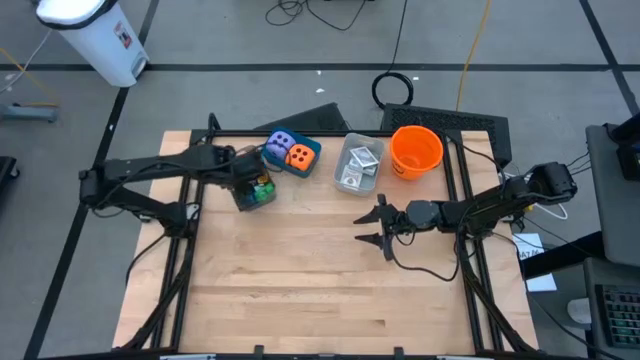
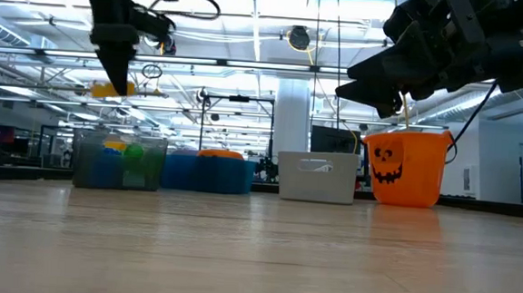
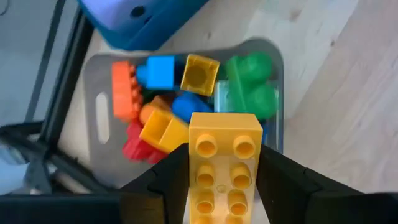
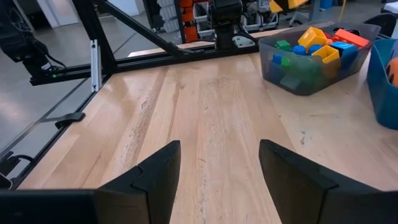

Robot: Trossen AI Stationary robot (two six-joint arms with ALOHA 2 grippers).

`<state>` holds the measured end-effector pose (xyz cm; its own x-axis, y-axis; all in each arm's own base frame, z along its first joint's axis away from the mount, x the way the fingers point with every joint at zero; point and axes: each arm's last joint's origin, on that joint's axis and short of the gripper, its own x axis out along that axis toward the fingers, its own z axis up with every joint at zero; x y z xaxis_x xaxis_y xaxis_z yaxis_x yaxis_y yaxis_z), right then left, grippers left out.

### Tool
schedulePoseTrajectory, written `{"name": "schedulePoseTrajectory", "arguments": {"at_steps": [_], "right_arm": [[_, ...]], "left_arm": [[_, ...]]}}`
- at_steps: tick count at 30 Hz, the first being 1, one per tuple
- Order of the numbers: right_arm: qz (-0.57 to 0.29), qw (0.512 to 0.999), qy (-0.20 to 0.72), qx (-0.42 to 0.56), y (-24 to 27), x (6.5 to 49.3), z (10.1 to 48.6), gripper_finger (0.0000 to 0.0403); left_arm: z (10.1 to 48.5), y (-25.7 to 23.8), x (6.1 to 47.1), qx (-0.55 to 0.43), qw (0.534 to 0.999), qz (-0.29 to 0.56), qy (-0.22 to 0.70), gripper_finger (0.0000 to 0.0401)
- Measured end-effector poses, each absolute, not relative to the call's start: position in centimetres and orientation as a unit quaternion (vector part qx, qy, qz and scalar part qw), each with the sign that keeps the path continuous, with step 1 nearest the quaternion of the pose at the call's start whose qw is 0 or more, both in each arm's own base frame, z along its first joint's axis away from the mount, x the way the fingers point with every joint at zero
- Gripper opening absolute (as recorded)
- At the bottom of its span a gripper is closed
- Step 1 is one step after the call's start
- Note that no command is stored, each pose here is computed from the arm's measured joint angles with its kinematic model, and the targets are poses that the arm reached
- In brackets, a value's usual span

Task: Pick & Place Toys
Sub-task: Put the yellow game piece into the black bin, then return to Home Position

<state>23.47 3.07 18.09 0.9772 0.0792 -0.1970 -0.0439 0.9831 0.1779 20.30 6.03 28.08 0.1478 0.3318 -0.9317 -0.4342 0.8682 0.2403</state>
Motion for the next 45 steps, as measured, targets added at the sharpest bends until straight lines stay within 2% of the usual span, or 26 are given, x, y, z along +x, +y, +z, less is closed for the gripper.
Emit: {"name": "schedulePoseTrajectory", "arguments": {"at_steps": [8, 13, 17, 24, 29, 33, 36, 41, 45], "right_arm": [[0.032, 0.990, 0.107, 0.088, 3.1, 23.5, 18.0, 0.0210], [0.031, 0.989, 0.114, 0.087, 3.1, 23.4, 17.9, 0.0210], [0.031, 0.989, 0.115, 0.087, 3.1, 23.4, 17.9, 0.0210], [0.031, 0.989, 0.115, 0.087, 3.1, 23.4, 17.9, 0.0210], [0.032, 0.989, 0.115, 0.087, 3.1, 23.4, 17.9, 0.0210], [0.032, 0.989, 0.114, 0.087, 3.1, 23.4, 17.9, 0.0210], [0.032, 0.990, 0.113, 0.084, 3.1, 23.4, 17.9, 0.0210], [0.035, 0.992, 0.096, 0.071, 3.0, 23.0, 18.7, 0.0210], [0.039, 0.996, 0.068, 0.052, 2.9, 22.1, 20.1, 0.0210]], "left_arm": [[25.4, 7.9, 22.3, -0.059, 0.731, 0.213, 0.645, 0.0151], [24.3, 8.5, 22.9, -0.063, 0.713, 0.212, 0.665, 0.0179], [23.7, 8.7, 23.3, -0.066, 0.709, 0.198, 0.674, 0.0180], [23.6, 8.8, 23.3, -0.066, 0.708, 0.196, 0.675, 0.0161], [24.7, 8.2, 22.4, -0.079, 0.720, 0.160, 0.671, 0.0159], [26.6, 7.6, 21.0, -0.109, 0.746, 0.171, 0.634, 0.0149], [28.7, 6.9, 19.8, -0.115, 0.790, 0.174, 0.576, 0.0135], [32.9, 4.9, 18.2, -0.082, 0.892, 0.148, 0.419, 0.0106], [35.6, 3.2, 16.7, -0.042, 0.943, 0.106, 0.313, 0.0089]]}}
